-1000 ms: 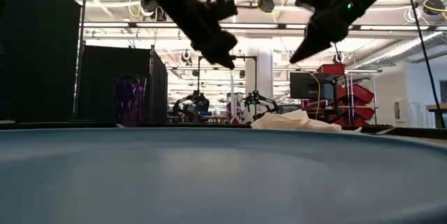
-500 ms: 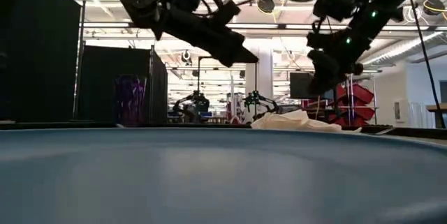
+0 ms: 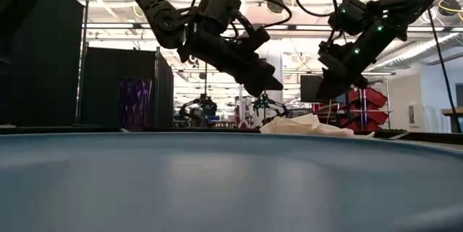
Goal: Set table place
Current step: Fold the white napkin
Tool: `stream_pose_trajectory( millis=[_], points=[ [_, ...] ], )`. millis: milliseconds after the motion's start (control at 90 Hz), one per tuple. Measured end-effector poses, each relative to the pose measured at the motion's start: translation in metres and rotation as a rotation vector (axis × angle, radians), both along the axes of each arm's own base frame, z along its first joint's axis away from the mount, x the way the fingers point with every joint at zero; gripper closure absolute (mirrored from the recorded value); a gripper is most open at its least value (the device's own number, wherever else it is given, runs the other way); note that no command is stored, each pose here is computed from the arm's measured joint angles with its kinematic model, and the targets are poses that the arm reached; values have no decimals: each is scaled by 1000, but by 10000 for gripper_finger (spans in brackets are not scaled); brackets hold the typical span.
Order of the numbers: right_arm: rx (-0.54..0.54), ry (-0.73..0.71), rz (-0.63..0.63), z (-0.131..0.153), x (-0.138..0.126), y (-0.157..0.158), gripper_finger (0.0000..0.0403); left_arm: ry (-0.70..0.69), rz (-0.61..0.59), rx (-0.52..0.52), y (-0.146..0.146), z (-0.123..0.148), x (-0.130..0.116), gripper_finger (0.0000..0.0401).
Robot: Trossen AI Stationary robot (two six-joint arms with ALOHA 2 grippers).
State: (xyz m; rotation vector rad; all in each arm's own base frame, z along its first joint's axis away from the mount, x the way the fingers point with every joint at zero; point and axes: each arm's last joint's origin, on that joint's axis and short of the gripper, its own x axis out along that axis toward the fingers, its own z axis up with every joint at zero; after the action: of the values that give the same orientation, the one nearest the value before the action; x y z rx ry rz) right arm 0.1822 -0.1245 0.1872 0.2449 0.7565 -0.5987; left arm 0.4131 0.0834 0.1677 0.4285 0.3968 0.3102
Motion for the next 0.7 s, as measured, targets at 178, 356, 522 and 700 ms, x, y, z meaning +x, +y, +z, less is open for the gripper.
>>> stream_pose_trajectory(
  millis=[178, 356, 522, 700],
  points=[
    [-196, 168, 283, -2, 1, 4, 280, -3, 1, 1, 0, 1, 0, 294],
    [-420, 320, 485, 0, 5, 7, 280, -1, 1, 1, 0, 1, 0, 294],
    [-582, 454, 644, 0, 6, 9, 280, 3, 2, 0, 0, 0, 0, 294],
    [-633, 552, 777, -8, 8, 7, 278, 13, -3, 14, 0, 0, 0, 294]
  ],
)
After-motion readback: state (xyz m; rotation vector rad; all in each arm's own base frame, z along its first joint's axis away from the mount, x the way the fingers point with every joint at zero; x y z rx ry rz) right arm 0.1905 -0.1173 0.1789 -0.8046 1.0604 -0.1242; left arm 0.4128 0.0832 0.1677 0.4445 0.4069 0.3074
